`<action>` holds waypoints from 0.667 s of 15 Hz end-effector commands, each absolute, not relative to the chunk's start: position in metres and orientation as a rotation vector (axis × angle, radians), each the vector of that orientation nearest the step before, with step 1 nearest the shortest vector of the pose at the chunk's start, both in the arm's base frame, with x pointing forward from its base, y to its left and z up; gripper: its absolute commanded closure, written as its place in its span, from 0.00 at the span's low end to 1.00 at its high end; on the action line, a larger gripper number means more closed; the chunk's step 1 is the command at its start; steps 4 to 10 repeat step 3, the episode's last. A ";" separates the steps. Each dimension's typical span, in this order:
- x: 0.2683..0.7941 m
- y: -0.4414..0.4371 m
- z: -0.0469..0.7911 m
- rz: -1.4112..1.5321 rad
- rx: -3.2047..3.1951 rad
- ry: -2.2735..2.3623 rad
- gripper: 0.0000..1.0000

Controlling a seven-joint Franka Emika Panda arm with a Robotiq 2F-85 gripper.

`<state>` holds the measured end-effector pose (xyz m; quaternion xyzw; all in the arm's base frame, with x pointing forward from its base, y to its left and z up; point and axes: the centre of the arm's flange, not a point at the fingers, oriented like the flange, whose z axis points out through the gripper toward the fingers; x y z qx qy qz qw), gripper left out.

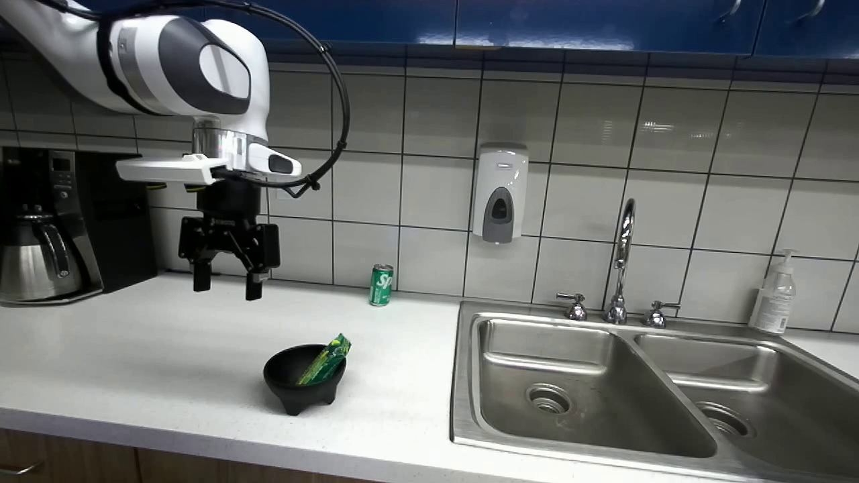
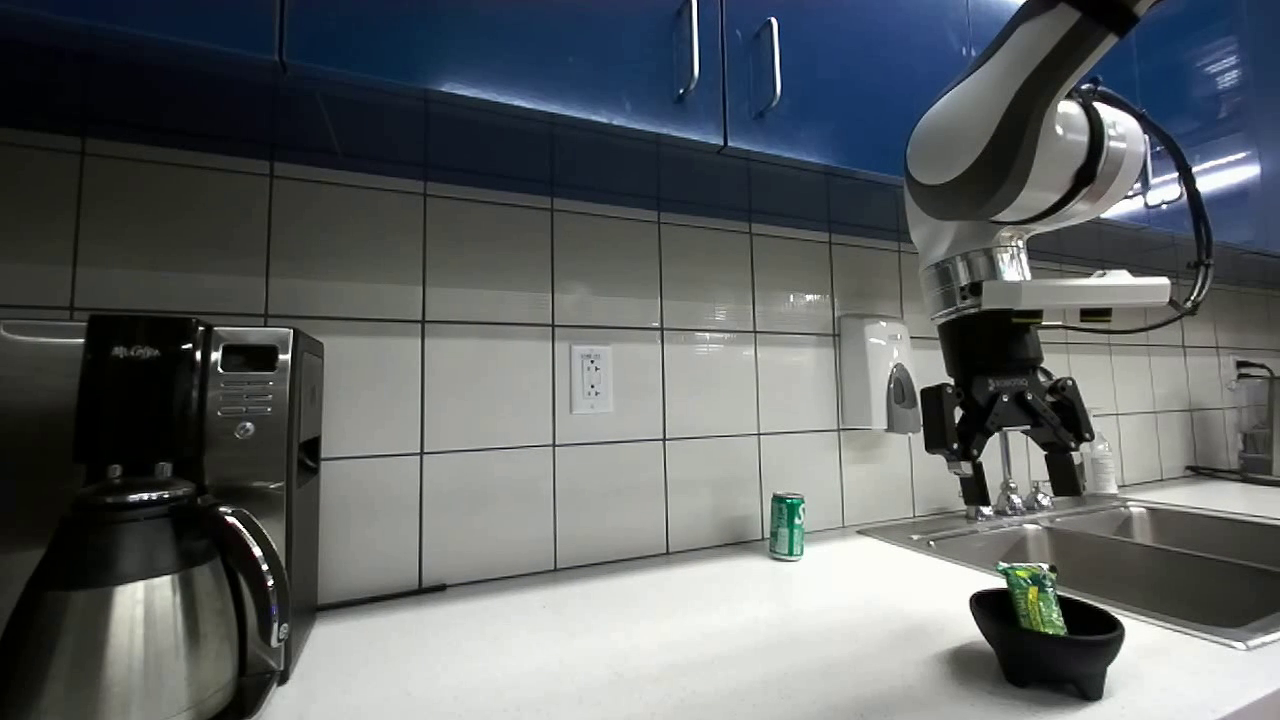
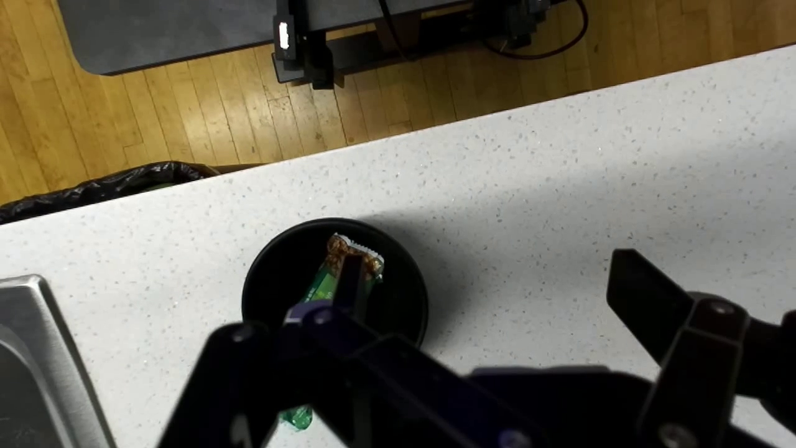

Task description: Pick up the green rectangular object and put it in the black bowl

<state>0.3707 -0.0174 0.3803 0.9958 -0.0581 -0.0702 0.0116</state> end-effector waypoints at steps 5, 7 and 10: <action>0.371 -0.017 0.380 -0.220 3.105 -0.181 0.00; 0.371 -0.017 0.380 -0.220 3.105 -0.181 0.00; 0.371 -0.017 0.380 -0.220 3.105 -0.181 0.00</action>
